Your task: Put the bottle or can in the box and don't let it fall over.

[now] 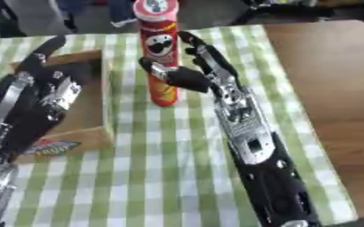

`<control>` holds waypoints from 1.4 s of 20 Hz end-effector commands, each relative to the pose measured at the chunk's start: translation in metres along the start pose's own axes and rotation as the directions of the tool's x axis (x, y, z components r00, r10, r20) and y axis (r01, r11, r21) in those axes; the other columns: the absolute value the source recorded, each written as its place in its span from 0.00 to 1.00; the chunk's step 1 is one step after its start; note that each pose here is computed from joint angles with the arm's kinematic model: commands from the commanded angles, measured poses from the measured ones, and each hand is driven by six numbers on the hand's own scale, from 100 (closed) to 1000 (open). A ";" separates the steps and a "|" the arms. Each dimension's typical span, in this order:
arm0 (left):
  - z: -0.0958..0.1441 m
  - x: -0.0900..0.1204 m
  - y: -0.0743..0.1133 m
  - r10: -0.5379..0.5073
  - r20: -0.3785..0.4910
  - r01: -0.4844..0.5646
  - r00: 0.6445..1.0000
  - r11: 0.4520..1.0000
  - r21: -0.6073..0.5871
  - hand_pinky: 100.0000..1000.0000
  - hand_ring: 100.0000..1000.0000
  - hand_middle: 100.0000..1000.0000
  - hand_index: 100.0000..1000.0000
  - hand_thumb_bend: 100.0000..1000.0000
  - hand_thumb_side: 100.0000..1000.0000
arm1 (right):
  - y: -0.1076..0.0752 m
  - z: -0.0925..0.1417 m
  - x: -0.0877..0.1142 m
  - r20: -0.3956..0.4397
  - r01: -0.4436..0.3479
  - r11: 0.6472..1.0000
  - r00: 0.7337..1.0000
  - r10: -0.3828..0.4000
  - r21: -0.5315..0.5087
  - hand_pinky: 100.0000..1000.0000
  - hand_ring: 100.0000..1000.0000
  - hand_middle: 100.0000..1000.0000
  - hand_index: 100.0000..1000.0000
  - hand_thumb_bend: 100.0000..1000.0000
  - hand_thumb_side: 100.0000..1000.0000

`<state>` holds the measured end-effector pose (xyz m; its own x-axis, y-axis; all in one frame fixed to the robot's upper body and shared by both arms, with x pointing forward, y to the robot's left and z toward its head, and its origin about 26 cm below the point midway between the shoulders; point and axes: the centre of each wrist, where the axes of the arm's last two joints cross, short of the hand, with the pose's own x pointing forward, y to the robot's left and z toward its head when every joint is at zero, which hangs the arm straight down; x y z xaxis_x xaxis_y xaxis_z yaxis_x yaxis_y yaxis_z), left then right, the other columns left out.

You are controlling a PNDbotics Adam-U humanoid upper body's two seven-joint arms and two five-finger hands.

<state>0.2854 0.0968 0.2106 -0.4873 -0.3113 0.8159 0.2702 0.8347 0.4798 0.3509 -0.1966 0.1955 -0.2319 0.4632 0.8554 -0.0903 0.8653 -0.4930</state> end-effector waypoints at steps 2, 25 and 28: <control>-0.001 0.005 0.002 0.008 0.021 -0.008 1.000 1.000 0.007 0.86 0.81 0.15 1.00 0.25 0.66 | -0.003 -0.002 0.010 0.030 -0.002 1.000 1.000 0.003 -0.014 1.00 1.00 1.00 1.00 0.51 0.45; -0.004 0.004 0.000 0.049 0.021 -0.049 0.999 0.999 -0.003 0.87 0.81 0.13 1.00 0.21 0.68 | -0.006 -0.005 0.015 0.043 -0.017 1.000 0.999 0.018 -0.022 1.00 1.00 1.00 1.00 0.58 0.44; -0.005 0.004 0.000 0.055 0.021 -0.055 0.998 0.998 -0.011 0.87 0.81 0.13 1.00 0.21 0.68 | -0.007 -0.005 0.015 0.039 -0.014 1.000 0.999 0.015 -0.027 1.00 1.00 1.00 1.00 0.56 0.44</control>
<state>0.2886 0.0941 0.2084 -0.4709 -0.2763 0.8378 0.3055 0.8399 0.4487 0.3527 -0.1939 0.2039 -0.2491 0.4628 0.8508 -0.0766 0.8663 -0.4937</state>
